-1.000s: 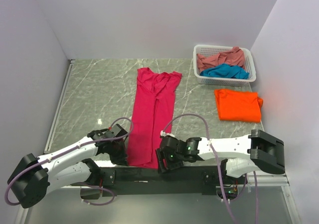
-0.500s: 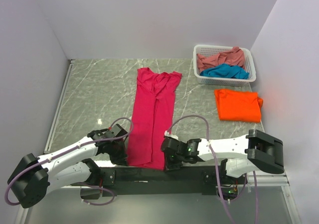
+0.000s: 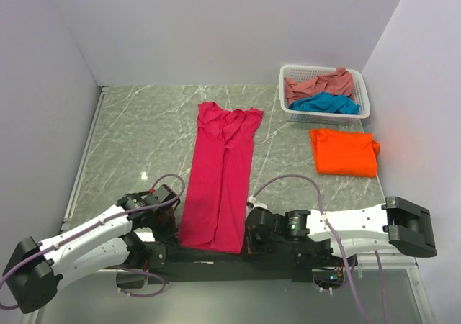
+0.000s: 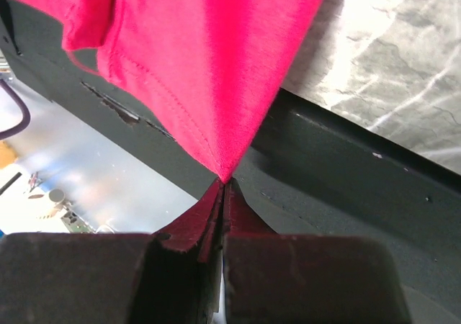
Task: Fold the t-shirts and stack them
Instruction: Fold the tshirt
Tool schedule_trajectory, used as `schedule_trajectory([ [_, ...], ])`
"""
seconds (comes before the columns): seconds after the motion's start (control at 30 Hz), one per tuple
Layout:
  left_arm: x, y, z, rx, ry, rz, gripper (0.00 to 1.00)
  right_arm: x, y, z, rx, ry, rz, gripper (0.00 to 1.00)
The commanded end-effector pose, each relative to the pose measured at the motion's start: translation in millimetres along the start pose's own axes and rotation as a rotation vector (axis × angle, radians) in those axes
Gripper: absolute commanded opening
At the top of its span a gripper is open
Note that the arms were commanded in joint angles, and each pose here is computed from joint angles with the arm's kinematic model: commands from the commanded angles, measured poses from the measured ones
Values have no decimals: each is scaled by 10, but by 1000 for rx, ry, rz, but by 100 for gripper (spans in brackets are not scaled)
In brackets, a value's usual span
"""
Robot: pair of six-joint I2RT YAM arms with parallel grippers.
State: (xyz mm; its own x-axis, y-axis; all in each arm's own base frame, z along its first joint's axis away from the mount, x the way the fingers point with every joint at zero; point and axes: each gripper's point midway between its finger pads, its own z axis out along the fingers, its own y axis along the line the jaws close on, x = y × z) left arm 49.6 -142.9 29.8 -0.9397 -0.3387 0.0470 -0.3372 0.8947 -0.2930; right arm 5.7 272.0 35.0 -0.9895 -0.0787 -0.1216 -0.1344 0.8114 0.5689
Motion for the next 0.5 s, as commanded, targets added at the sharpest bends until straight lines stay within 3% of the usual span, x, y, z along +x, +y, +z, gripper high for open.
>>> schedule_trajectory([
  [0.0, 32, 88, -52, -49, -4, -29, 1, -12, -1, -19, 16, -12, 35, 0],
  [0.17, -151, -143, -204, 6, -91, -14, 1, -180, -22, -164, 16, -98, 29, 0],
  [0.3, -372, -503, -285, 98, -176, 12, 1, -603, 62, -362, 25, -228, 6, 0],
  [0.47, -1061, -575, -577, -46, -506, -90, 1, -1179, 9, -569, 81, -388, -2, 0],
])
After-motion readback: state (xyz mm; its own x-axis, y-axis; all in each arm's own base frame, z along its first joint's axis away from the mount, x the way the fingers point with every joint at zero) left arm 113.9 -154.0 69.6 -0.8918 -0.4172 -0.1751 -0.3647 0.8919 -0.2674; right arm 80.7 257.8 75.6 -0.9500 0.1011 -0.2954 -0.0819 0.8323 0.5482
